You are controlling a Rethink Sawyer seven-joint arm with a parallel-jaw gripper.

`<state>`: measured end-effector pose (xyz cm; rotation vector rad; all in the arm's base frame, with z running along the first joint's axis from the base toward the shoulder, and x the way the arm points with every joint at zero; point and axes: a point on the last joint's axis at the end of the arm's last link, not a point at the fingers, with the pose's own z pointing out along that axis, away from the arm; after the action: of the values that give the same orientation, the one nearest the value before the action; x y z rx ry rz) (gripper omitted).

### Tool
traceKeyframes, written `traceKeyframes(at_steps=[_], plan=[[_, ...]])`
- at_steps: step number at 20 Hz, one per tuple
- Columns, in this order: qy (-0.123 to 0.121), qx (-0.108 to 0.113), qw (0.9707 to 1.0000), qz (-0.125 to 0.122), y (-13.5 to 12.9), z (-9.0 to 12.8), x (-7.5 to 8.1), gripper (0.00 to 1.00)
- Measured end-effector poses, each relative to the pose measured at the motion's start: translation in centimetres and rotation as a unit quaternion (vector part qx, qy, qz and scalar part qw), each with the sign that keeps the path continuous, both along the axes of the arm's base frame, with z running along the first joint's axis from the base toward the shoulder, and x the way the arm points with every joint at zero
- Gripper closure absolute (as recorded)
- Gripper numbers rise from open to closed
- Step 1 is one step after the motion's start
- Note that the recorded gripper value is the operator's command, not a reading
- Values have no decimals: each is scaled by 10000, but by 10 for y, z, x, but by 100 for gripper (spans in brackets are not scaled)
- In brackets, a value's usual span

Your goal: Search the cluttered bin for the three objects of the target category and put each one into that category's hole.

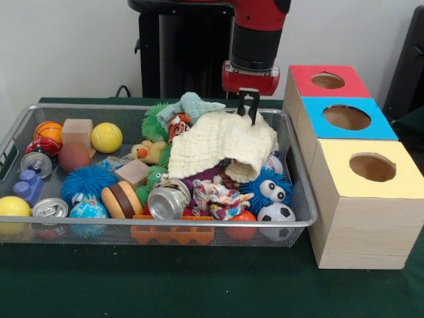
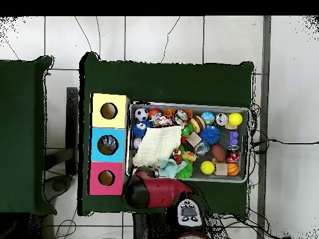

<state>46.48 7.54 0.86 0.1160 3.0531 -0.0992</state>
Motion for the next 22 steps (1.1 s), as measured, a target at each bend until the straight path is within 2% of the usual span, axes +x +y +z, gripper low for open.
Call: traceKeyframes(at_steps=[4, 14, 22], plan=[[16, 1, 10000, -43, -4, 0, -1, 0], [107, 17, 9992, -392, -34, 0, -7, 0], [147, 51, 9988, -458, -38, 5, -15, 0]])
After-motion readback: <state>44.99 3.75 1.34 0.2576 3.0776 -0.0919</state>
